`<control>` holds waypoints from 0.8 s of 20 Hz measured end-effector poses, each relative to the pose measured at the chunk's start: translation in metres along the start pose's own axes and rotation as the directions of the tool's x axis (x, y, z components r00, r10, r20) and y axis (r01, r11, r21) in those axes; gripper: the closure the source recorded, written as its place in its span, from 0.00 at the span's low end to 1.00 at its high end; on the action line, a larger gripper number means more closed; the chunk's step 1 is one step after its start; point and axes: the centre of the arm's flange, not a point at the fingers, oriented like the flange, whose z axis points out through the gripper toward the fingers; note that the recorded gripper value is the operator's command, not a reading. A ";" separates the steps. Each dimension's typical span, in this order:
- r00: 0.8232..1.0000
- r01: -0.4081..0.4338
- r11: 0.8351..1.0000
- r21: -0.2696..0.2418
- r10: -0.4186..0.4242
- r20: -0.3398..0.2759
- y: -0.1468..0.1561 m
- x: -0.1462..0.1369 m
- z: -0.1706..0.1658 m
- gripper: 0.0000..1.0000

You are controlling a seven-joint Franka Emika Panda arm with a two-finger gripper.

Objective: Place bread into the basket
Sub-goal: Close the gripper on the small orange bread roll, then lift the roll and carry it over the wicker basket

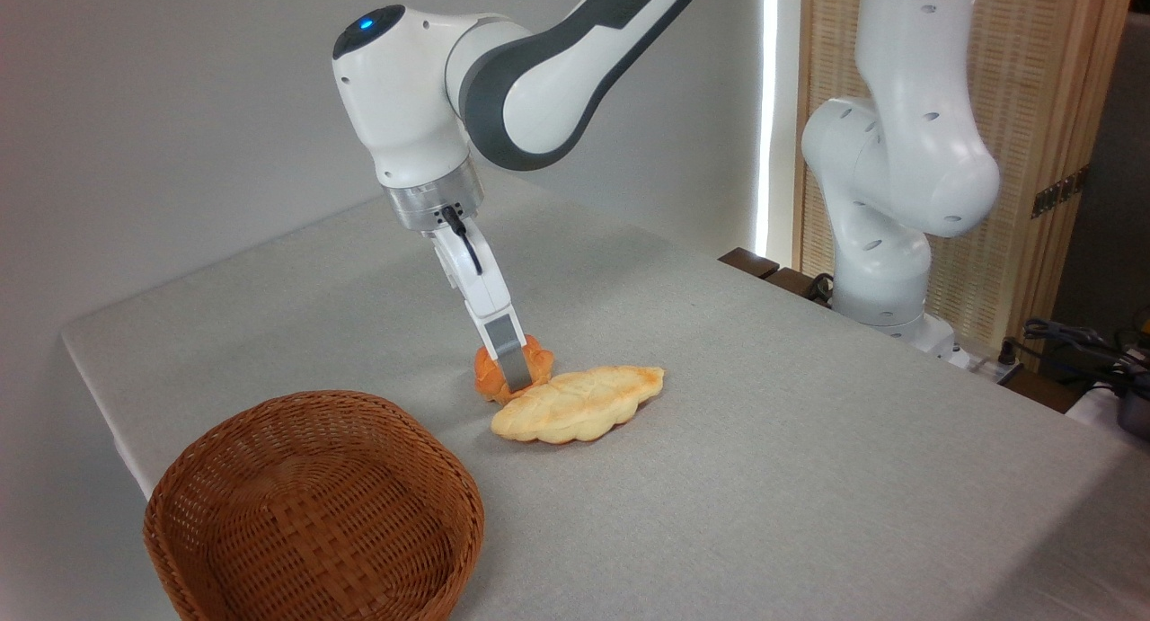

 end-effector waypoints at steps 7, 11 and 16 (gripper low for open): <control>1.000 0.001 1.000 0.002 -0.001 -0.002 -0.001 0.000 0.000 0.63; 1.000 0.004 1.000 0.004 -0.004 -0.006 -0.002 -0.001 -0.002 0.64; 0.999 0.014 0.999 0.038 -0.013 -0.044 -0.010 0.000 -0.022 0.64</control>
